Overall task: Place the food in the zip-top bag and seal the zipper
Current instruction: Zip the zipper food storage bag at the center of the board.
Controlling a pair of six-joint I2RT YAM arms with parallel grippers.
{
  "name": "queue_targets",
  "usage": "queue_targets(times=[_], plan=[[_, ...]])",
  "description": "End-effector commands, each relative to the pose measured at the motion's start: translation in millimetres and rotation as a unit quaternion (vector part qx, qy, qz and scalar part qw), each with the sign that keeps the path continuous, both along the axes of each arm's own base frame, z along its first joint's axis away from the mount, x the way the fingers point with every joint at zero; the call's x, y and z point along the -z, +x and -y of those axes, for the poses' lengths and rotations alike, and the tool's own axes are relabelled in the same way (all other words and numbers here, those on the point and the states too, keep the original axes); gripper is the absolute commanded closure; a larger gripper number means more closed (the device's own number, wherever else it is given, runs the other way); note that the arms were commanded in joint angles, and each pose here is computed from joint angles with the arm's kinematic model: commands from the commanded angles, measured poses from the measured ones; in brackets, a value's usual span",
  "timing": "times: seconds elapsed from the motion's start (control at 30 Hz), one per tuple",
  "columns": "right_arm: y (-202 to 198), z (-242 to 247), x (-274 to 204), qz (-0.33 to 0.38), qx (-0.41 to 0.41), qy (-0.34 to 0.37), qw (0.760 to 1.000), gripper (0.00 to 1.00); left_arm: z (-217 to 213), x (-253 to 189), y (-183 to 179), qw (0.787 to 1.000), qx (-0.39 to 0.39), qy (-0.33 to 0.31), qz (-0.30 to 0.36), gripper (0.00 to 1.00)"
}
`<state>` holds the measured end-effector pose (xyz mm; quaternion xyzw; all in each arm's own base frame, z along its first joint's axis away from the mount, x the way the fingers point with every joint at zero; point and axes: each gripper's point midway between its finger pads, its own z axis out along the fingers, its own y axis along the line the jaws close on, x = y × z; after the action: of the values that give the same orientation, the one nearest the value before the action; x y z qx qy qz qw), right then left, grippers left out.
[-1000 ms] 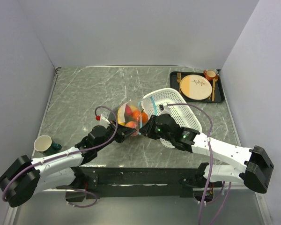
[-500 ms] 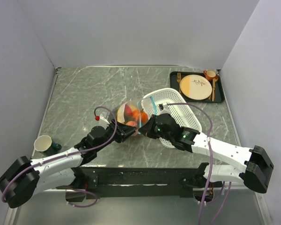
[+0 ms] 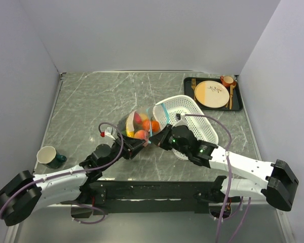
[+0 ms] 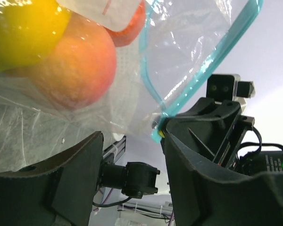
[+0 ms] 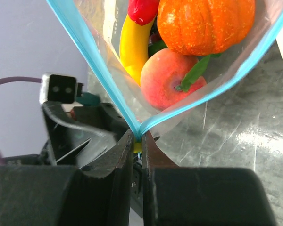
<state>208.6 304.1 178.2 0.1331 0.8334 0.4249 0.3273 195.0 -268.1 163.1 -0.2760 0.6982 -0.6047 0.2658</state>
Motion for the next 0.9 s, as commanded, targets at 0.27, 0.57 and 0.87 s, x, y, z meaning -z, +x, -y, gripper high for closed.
queue_targets(times=[0.27, 0.57, 0.87], plan=[[-9.4, -10.5, -17.2, 0.011, -0.027, 0.045, 0.999, 1.0, 10.4, -22.3, 6.4, 0.998, -0.007, -0.062, 0.021, 0.43], [-17.5, -19.1, -23.7, 0.015, -0.064, 0.047, 0.997, 1.0, 8.3, -20.0, 6.6, 0.998, -0.012, -0.068, 0.015, 0.55], [-20.2, -18.6, -18.5, 0.01, -0.069, 0.04, 0.997, 1.0, 7.5, -17.2, 8.0, 0.998, -0.017, -0.065, 0.008, 0.87]])
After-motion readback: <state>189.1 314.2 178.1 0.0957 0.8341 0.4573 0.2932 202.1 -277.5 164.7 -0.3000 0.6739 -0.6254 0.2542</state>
